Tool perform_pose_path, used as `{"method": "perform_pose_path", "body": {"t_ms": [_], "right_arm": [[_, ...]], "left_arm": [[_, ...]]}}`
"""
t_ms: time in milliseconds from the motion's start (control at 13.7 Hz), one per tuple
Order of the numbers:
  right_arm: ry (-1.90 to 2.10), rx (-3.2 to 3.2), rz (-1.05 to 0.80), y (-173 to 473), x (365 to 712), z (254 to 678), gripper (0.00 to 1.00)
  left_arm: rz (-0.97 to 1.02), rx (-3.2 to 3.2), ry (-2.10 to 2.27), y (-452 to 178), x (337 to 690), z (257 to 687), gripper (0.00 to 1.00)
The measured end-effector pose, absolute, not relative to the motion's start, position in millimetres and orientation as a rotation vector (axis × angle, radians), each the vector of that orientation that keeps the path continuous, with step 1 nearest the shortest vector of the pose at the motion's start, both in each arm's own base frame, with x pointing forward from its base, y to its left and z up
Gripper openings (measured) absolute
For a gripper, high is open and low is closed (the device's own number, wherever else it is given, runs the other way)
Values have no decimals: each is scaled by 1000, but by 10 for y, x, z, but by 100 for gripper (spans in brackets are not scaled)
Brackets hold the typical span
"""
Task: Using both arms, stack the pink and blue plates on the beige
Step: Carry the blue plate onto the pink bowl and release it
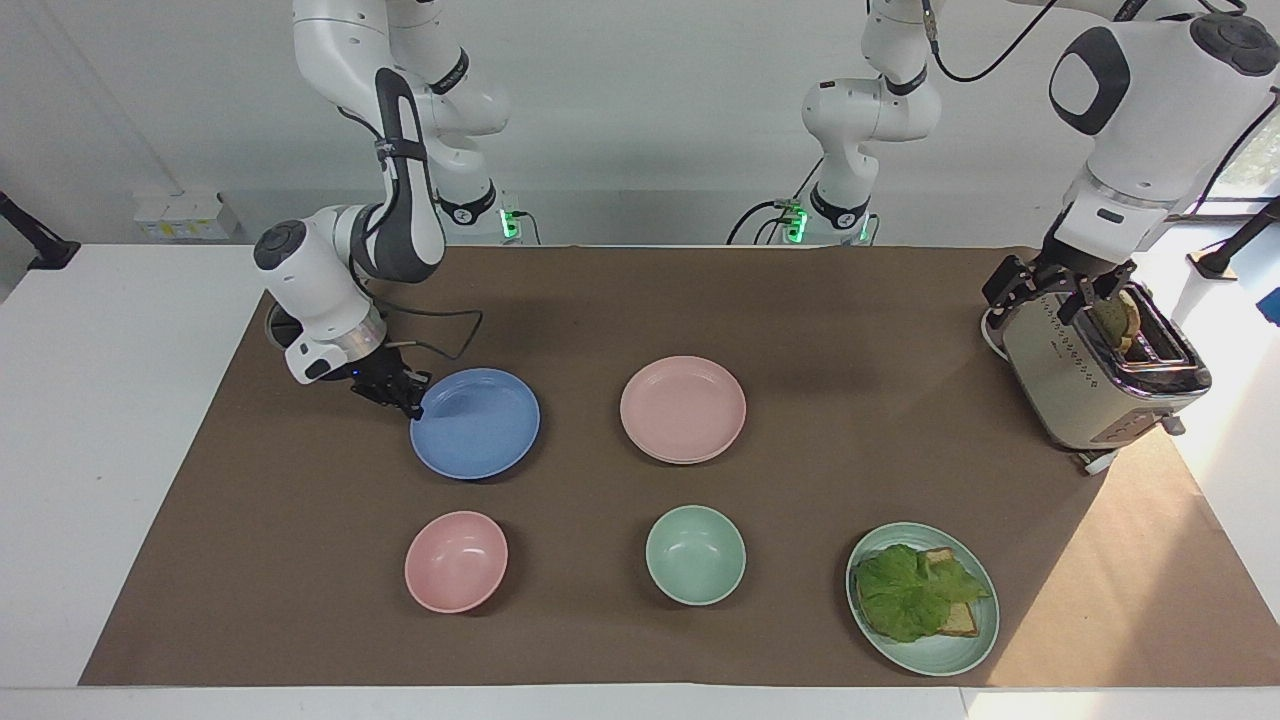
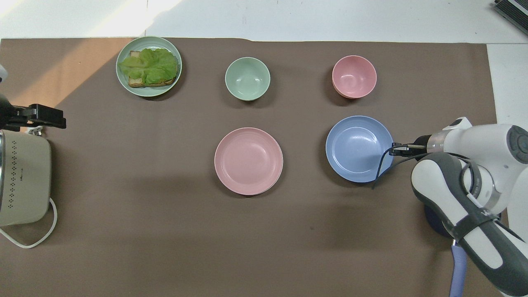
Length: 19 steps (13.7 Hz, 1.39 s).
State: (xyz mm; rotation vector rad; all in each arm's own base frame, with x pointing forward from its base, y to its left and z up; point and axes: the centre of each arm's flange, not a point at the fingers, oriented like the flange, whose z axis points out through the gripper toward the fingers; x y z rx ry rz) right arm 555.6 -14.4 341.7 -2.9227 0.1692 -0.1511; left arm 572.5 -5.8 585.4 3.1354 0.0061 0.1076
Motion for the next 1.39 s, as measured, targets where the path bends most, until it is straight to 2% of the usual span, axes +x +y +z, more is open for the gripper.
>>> {"method": "perform_pose_path", "body": {"t_ms": [219, 584, 1022, 1388], "right_arm": [[132, -2894, -158, 291, 5625, 3821, 4], [206, -2857, -165, 1470, 5532, 3971, 4], [277, -2837, -138, 2584, 5276, 3567, 4], [280, -2835, -173, 2816, 5254, 3248, 4]], "left_arm": [[108, 3135, 5, -62, 5725, 5854, 100], [108, 3135, 4, -65, 5725, 5854, 100], [108, 3135, 8, -53, 5726, 5855, 100], [108, 3135, 8, -52, 5726, 5855, 100]]}}
